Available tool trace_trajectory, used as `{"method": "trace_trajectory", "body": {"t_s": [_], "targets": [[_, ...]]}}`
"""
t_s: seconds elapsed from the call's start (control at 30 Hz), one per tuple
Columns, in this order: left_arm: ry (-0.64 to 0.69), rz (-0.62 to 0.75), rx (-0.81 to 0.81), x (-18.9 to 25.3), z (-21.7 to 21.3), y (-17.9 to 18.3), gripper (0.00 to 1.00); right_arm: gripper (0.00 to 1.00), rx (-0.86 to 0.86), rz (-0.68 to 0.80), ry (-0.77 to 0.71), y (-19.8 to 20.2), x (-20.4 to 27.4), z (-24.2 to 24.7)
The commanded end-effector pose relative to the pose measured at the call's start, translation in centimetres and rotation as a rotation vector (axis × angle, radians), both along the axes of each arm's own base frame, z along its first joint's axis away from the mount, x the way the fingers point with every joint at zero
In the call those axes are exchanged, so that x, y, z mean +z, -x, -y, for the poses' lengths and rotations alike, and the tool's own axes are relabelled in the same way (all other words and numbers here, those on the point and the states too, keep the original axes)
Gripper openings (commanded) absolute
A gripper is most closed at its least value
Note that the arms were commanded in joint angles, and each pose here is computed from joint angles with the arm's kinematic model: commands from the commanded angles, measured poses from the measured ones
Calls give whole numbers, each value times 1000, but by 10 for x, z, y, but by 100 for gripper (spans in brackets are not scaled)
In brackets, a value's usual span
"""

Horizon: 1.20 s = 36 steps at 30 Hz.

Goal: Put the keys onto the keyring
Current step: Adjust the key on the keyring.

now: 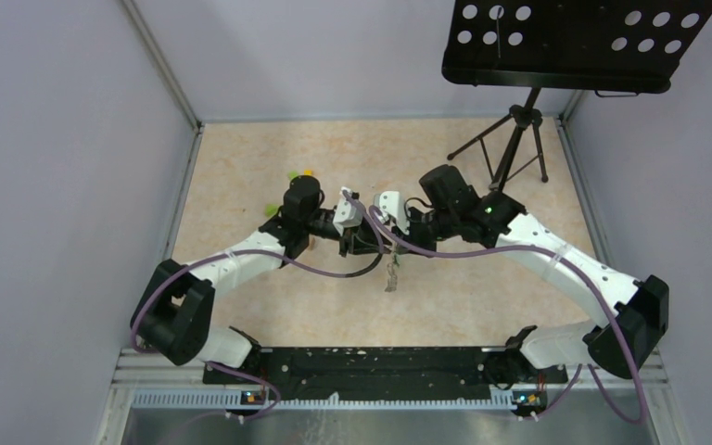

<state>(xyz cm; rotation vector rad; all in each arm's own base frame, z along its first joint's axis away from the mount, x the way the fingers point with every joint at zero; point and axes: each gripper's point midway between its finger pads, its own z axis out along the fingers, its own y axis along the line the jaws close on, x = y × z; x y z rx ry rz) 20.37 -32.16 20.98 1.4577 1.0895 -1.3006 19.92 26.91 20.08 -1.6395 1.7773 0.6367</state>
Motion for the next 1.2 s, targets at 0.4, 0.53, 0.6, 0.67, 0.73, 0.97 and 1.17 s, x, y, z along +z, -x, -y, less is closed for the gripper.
{"method": "trace_trajectory", "body": {"t_s": [0.4, 0.53, 0.6, 0.67, 0.73, 0.97, 1.17], "targets": [[-5, 8, -8, -5, 7, 2, 13, 0, 13, 50, -81, -4, 27, -14], [-3, 11, -6, -4, 8, 2, 6, 0, 13, 48, -80, -4, 25, -14], [-1, 12, -4, -2, 8, 2, 0, 0, 11, 48, -80, -3, 24, -13], [0, 14, -2, -1, 8, 1, 0, 0, 10, 51, -81, -3, 25, -13], [4, 22, 0, 2, 7, 2, 0, 0, 4, 58, -82, -4, 25, -12], [38, 36, 7, 17, 2, 6, 0, 4, -28, 105, -112, -6, 31, -7], [130, -23, -7, 39, -4, 16, 0, 24, -42, 147, -206, -7, 49, -1]]}}
